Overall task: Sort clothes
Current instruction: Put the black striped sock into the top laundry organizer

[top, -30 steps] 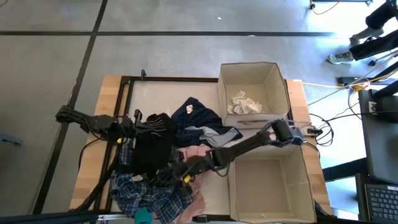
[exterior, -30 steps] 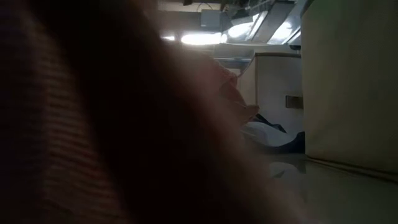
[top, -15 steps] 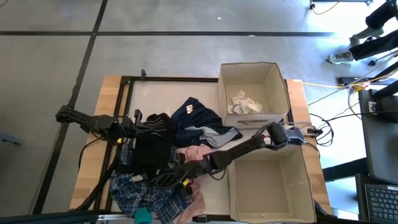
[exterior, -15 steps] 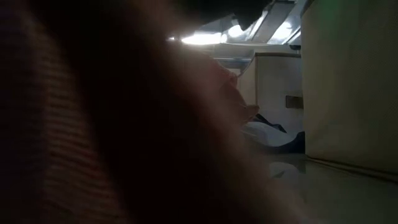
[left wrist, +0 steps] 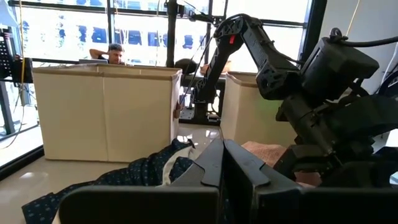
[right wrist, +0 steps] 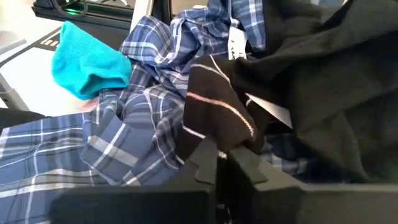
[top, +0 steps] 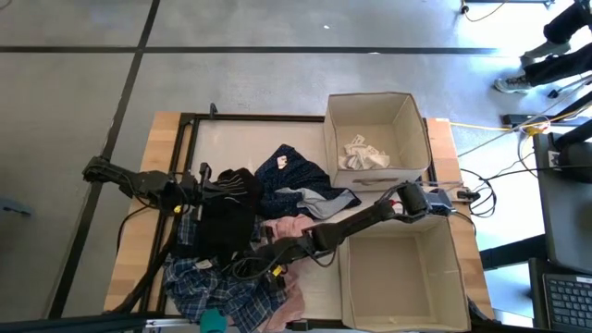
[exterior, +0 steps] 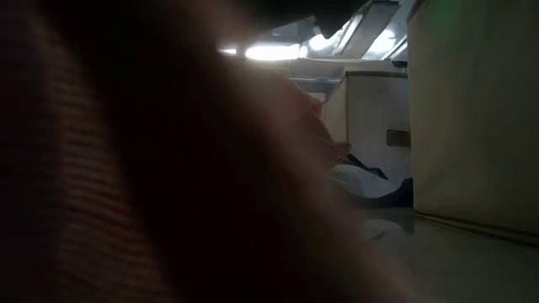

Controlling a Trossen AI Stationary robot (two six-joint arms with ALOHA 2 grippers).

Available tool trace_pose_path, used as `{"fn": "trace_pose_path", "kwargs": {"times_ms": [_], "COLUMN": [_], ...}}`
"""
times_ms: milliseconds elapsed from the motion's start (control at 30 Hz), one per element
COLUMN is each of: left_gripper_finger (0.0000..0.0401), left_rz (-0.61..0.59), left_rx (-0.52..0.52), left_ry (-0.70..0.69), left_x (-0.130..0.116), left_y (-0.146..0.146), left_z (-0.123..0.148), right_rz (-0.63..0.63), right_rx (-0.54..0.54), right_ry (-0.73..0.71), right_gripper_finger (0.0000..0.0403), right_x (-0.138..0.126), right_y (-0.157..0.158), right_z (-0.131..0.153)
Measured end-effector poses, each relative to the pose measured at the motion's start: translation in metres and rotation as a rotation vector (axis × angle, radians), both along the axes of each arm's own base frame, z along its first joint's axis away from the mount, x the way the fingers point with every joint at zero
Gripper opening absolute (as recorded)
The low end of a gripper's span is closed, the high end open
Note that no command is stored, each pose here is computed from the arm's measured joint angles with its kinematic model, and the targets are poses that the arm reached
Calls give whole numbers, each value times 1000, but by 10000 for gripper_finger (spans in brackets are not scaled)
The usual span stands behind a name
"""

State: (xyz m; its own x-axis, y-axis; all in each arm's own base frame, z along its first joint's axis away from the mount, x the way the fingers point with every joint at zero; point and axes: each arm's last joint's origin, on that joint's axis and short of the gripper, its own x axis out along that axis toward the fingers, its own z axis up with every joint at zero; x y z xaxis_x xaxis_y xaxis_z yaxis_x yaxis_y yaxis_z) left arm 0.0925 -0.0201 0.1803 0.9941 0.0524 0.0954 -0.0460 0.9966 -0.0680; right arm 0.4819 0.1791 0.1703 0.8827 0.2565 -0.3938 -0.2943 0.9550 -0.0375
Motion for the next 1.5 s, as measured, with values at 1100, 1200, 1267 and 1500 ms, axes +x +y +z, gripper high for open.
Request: {"fn": "trace_pose_path", "kwargs": {"times_ms": [1100,1200,1267,1500], "left_gripper_finger": [1,1,1,1], "left_rz": [0,0,0,-1], "left_rx": [2,1,1,-2], "left_ry": [3,3,6,24], "left_x": [0,0,0,0], "left_y": [0,0,0,0], "left_z": [0,-1,-1,-3], "right_rz": [-336,-403,-452,-620], "right_rx": [-170,-203,-231,-334], "right_ry": [-97,-90,-86,-66], "right_gripper_finger": [17,18,18,18], "right_x": [-39,-52,-61,-91], "right_y": [-20,-27,-32,-49], "right_z": [109,129,141,175]}}
